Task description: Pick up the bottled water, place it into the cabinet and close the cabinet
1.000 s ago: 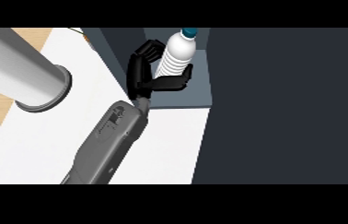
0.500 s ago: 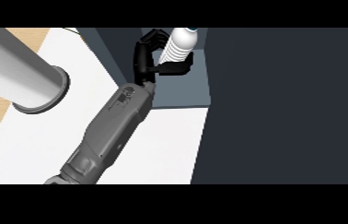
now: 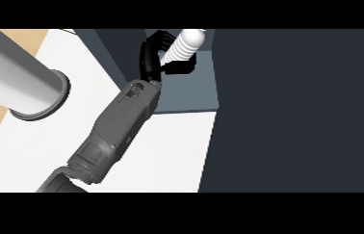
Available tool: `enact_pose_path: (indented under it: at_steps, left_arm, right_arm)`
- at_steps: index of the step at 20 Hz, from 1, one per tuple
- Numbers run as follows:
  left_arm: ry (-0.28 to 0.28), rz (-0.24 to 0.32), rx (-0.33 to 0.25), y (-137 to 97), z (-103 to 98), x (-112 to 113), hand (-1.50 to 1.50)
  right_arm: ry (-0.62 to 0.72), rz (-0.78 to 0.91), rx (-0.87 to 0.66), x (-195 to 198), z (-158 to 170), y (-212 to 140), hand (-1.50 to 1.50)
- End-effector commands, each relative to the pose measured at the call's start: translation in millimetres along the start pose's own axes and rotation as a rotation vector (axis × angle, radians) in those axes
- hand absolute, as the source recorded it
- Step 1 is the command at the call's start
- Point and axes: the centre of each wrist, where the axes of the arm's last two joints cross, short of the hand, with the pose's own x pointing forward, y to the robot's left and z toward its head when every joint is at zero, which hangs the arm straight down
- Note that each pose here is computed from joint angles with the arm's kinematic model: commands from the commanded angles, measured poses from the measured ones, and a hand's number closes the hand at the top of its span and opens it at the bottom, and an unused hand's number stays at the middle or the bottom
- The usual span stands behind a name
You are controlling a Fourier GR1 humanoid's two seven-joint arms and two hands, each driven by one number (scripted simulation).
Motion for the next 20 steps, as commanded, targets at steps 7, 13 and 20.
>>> enact_pose_path:
  at_steps: [7,13,20]
  left_arm:
    - [0.038,-0.047,0.053,12.6,6.4,-38.0,1.5]
    - [0.026,-0.139,0.077,10.0,0.3,-32.9,1.5]
    - [0.043,-0.321,0.07,27.7,0.5,-51.8,-1.5]
  right_arm:
    - [-0.04,-0.022,0.002,25.5,8.6,-2.1,-1.5]
    - [-0.033,-0.02,0.033,21.2,7.2,-6.0,-1.5]
    - [-0.032,-0.012,0.041,14.4,9.5,-0.6,-1.5]
